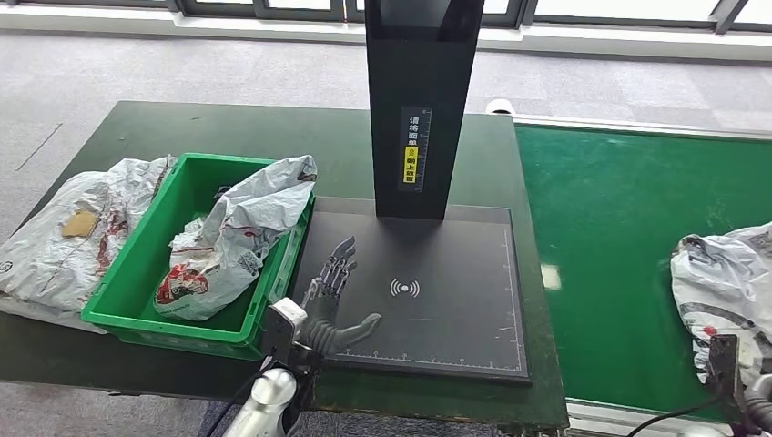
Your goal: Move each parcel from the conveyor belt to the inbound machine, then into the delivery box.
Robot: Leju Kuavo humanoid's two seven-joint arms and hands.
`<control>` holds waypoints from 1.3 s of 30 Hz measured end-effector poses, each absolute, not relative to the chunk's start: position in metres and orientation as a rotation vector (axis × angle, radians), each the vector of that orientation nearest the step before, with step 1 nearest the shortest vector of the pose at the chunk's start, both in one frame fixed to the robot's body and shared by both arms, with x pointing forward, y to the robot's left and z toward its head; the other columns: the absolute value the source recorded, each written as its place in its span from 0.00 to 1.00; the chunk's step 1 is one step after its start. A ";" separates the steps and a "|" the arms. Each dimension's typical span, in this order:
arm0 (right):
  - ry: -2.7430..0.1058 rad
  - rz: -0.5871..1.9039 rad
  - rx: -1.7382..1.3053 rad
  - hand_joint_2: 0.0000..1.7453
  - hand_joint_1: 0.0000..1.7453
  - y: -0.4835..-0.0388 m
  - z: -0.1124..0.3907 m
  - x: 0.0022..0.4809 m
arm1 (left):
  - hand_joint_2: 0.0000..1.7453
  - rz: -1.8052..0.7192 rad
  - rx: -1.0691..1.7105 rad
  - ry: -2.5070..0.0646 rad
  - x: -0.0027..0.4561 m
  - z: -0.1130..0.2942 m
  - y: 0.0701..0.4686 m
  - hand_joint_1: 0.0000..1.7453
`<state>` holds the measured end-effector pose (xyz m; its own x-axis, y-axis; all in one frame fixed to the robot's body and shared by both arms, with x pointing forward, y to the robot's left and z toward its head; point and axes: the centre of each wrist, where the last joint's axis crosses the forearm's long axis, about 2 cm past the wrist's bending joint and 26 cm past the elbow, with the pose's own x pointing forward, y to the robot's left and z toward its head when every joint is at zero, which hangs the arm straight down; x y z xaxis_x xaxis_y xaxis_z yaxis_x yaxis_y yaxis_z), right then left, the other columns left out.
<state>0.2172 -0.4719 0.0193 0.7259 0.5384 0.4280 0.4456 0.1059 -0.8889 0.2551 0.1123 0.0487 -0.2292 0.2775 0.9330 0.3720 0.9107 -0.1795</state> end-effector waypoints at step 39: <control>-0.479 0.045 -1.240 1.00 0.00 -0.457 0.035 0.303 | 1.00 -0.090 -0.480 -1.776 0.250 0.039 0.110 0.00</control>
